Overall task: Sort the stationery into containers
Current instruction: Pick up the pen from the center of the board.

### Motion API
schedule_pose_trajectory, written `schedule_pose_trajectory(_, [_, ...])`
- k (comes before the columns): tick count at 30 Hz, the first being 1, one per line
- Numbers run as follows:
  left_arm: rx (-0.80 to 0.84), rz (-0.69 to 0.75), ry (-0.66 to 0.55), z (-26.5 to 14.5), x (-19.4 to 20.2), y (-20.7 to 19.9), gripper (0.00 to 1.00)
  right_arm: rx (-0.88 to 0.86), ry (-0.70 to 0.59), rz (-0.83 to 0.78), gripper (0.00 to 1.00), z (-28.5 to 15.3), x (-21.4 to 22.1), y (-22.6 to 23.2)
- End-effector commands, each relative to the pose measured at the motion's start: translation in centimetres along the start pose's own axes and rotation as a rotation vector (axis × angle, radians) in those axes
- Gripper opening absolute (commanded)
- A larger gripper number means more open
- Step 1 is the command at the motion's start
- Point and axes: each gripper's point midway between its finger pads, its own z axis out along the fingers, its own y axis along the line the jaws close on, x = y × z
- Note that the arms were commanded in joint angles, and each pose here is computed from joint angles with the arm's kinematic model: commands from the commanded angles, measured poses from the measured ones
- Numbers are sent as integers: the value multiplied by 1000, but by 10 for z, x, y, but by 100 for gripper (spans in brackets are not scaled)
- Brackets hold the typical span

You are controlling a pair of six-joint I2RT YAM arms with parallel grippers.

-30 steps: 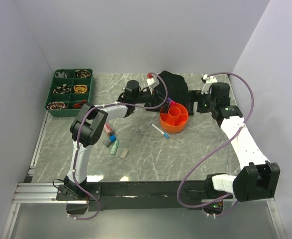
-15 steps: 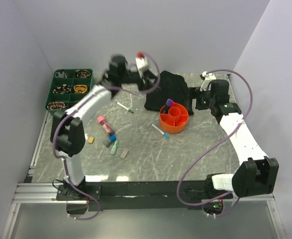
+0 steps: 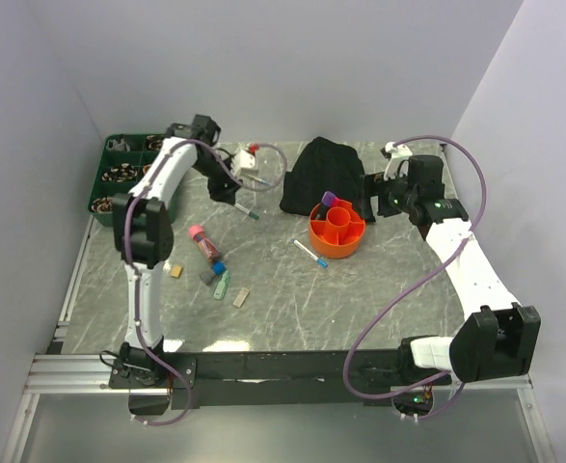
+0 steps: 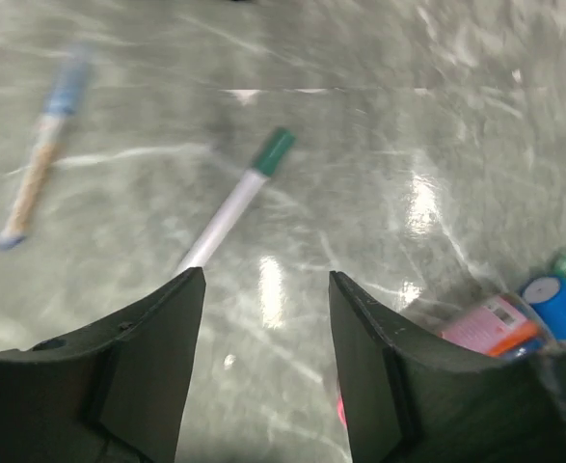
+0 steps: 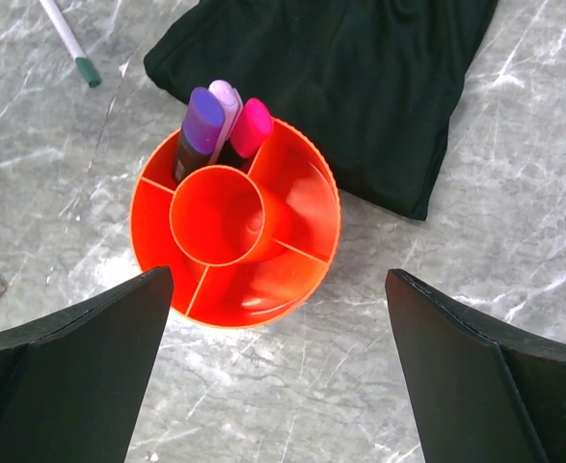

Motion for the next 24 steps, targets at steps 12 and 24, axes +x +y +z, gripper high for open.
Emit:
schedule_pose_trajectory(12, [118, 221, 30, 41, 7, -9, 56, -42, -5, -14, 100, 4, -5, 7])
schedule_pose_trajectory(24, [109, 224, 39, 80, 11, 4, 50, -19, 12, -8, 100, 6, 0, 2])
